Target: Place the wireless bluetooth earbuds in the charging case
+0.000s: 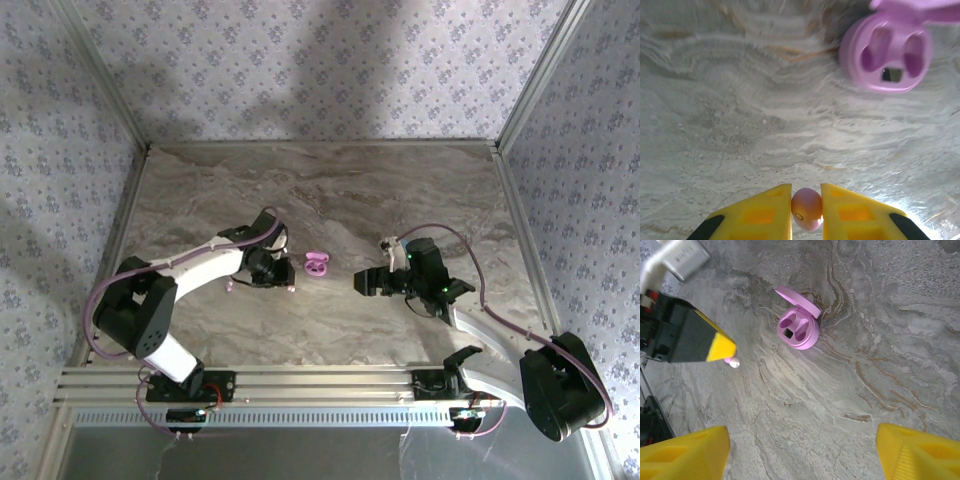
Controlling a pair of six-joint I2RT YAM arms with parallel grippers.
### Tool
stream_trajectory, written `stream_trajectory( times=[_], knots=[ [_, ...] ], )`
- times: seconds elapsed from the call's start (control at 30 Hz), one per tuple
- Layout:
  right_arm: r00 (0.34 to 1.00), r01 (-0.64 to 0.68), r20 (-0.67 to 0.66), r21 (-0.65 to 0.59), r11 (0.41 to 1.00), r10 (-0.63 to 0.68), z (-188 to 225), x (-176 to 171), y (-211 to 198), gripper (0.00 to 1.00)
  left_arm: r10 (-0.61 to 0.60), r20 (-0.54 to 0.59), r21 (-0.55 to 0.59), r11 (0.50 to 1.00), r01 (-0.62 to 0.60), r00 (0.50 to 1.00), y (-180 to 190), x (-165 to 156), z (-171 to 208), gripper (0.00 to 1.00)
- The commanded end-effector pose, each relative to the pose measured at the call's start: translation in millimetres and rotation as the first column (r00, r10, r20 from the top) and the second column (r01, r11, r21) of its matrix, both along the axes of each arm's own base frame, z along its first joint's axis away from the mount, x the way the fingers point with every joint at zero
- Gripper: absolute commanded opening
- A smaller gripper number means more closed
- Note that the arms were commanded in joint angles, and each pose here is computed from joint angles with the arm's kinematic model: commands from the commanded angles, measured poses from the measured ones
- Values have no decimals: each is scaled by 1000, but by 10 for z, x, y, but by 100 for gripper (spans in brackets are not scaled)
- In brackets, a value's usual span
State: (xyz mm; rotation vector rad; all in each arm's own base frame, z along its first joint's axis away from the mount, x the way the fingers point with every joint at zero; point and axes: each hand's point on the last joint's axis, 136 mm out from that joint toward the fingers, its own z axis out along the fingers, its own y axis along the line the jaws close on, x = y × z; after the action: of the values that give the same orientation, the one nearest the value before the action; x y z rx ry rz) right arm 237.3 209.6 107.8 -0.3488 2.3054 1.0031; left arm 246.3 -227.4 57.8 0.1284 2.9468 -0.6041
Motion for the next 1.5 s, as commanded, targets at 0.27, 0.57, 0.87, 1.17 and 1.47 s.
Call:
stream_trajectory(
  times=[0.27,0.57,0.87,1.17,1.47],
  knots=[
    [1000,4,21,-34,999,-3,12,70,9,79,-18,176,255,967,-28,984,-27,290,488,21],
    [998,-5,57,-43,999,8,46,61,21,81,-87,240,361,933,-6,967,-326,396,568,21],
    [977,75,200,-9,997,-72,305,7,-166,86,-128,246,403,915,19,961,-572,460,479,21],
    [968,153,201,1,988,-150,322,60,-342,88,-153,230,416,908,46,961,-743,481,376,21],
    [972,149,183,2,989,-146,299,65,-337,88,-160,203,430,901,59,966,-791,475,242,21]
  ],
)
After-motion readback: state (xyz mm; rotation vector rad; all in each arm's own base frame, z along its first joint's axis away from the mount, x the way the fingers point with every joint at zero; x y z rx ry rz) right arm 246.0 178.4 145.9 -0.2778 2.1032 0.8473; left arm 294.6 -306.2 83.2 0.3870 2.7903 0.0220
